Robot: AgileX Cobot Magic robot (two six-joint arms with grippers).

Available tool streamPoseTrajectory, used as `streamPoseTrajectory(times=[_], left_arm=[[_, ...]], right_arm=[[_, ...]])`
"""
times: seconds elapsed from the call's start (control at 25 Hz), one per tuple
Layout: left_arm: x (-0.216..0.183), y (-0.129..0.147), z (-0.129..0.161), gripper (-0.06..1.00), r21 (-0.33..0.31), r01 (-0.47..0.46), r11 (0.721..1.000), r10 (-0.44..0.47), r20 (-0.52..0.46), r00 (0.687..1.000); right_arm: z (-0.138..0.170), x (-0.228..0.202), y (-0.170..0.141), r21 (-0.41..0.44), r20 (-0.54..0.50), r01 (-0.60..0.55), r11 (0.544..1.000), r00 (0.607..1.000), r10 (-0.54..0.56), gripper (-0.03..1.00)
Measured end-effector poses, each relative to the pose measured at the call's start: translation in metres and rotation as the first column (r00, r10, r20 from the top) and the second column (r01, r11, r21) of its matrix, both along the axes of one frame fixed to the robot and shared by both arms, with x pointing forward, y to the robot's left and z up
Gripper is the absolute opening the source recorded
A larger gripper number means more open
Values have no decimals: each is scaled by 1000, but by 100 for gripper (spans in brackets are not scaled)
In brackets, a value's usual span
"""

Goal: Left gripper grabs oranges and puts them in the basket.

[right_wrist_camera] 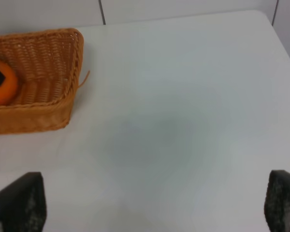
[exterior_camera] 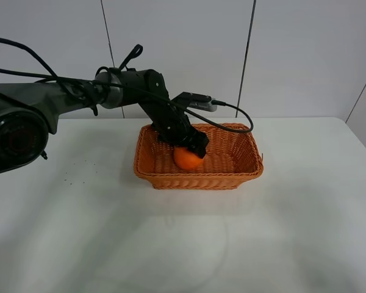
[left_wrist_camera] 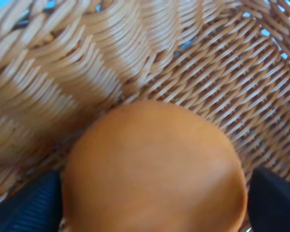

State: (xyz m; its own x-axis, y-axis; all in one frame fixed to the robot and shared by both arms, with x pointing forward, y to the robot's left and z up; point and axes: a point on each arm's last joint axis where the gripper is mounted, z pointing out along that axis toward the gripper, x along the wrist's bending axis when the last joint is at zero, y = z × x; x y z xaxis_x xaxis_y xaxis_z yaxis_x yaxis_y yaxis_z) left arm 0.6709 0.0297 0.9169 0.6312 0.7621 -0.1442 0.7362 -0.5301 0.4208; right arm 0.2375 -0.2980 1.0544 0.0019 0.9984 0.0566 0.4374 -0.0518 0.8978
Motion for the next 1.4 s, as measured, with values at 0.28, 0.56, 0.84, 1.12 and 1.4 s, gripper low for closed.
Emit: streamPoseTrajectory(times=[0.28, 0.56, 0.84, 1.12, 1.4], left_arm=[[1, -1, 12, 91, -10, 7, 1000, -7, 19, 1000], [7, 2, 52, 92, 48, 23, 999, -26, 77, 997], [10, 22, 71, 92, 187, -23, 982, 0, 121, 993], [22, 89, 111, 92, 227, -182, 957, 154, 136, 979], [28, 202, 175, 92, 198, -436, 878, 386, 248, 889]], right_arm=[[0, 0, 0, 0, 0, 0, 1000, 1000, 0, 69], [0, 0, 0, 0, 0, 0, 1000, 1000, 0, 69], [0, 0, 0, 0, 0, 0, 1000, 1000, 0, 69], [0, 0, 0, 0, 0, 0, 1000, 1000, 0, 69], [0, 0, 0, 0, 0, 0, 1000, 1000, 0, 69]])
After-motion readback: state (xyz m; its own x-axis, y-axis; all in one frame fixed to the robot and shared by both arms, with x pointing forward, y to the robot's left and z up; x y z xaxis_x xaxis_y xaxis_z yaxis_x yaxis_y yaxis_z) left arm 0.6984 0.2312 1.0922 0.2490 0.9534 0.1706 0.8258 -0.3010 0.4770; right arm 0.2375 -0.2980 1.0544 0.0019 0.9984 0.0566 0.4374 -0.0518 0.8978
